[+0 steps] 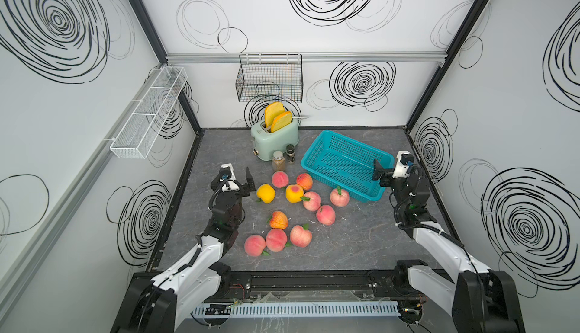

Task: Put the peaches into the basket
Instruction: Pick up the peach from the center of the board.

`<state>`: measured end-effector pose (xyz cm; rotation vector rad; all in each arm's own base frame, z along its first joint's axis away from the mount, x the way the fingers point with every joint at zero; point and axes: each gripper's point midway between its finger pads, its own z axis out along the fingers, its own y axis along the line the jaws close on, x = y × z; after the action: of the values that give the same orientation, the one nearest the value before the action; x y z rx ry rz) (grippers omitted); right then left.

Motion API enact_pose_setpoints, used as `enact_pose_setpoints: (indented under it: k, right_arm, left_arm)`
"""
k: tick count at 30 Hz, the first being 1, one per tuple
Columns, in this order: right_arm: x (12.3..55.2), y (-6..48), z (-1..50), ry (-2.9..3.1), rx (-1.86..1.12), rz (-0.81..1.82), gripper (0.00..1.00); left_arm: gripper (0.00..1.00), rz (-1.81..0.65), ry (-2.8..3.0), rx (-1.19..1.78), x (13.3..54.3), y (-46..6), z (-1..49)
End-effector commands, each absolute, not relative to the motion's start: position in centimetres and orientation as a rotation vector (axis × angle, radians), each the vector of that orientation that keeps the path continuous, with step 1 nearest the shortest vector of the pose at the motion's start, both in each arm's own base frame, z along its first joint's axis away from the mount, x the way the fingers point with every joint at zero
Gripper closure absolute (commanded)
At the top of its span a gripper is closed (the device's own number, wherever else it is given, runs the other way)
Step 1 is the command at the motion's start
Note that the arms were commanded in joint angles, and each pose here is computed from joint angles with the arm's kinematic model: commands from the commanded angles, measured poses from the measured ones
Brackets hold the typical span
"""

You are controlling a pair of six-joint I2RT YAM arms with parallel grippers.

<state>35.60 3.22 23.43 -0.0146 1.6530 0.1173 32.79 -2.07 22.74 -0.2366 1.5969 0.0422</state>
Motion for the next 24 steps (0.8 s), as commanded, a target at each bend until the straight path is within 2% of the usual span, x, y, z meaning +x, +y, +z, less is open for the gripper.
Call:
enact_pose_setpoints:
  k: [1,9,12,16,24]
  right_arm:
    - [34.1,4.9,23.0,1.737,-0.019,0.193,0.01]
    - [30.3,10.5,23.4,1.796,-0.192,0.314,0.01]
    - [29.3,13.2,22.8,1.865,-0.305,0.412,0.01]
    - [27.5,16.1,21.2,1.956,-0.449,0.493,0.01]
    - [24.0,19.3,17.2,2.068,-0.531,0.702,0.01]
  left_arm:
    - [0.02,0.009,1.702,-0.344,31.1,-2.1,22.3]
    - [0.02,-0.160,1.832,-0.170,28.2,-7.3,24.7]
    - [0.02,-0.261,1.944,-0.107,27.5,-9.9,23.8]
    - [0.02,-0.446,2.115,0.085,25.9,-15.8,21.8]
    - [0.02,-0.548,2.206,0.372,22.7,-23.4,19.0]
